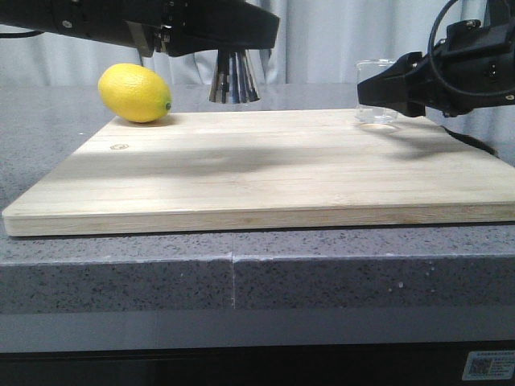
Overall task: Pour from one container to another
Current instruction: 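Lower the empty beaker onto the board with the right gripper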
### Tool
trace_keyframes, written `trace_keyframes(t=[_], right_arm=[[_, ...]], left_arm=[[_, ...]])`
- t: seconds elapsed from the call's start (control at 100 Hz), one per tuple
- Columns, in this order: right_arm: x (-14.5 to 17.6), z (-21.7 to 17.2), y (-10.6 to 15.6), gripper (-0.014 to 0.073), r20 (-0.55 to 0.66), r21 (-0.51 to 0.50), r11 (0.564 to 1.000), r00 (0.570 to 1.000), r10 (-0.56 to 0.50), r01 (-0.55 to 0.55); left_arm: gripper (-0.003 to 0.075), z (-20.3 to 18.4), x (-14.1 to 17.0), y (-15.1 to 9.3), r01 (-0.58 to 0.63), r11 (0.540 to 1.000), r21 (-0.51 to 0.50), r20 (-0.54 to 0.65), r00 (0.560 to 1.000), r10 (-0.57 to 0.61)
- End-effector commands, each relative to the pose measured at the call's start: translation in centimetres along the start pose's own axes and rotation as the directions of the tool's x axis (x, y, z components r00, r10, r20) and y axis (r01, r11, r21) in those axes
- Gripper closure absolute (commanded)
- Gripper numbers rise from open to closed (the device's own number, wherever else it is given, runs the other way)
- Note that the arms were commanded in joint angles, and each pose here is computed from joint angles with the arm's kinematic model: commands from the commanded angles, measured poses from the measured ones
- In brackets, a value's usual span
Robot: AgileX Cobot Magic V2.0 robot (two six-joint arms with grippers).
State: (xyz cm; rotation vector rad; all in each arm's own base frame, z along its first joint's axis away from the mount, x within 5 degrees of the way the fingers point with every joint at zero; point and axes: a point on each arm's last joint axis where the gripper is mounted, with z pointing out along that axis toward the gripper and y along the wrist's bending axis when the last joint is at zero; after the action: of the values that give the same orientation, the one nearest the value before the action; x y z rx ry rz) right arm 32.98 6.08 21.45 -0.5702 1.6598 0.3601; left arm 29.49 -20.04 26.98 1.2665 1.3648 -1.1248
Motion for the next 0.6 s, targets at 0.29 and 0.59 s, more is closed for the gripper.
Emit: trace_keyframes(t=[0.29,0.59], right_arm=[[-3.1,-0.1,-0.7,0.0390,0.138,0.021,0.998,0.989,-0.057,0.055],[-2.0,0.5,-0.8,0.0390,0.111,0.013,0.999,0.993,-0.044,0.042]], left_arm=[[0.0739,-0.3,-3.0,-0.7,-0.031,0.999,0.019,0.118,0.993,0.029],[0.0739,-0.3,-3.0,-0.7,-0.031,0.999,0.018,0.117,0.993,0.029]])
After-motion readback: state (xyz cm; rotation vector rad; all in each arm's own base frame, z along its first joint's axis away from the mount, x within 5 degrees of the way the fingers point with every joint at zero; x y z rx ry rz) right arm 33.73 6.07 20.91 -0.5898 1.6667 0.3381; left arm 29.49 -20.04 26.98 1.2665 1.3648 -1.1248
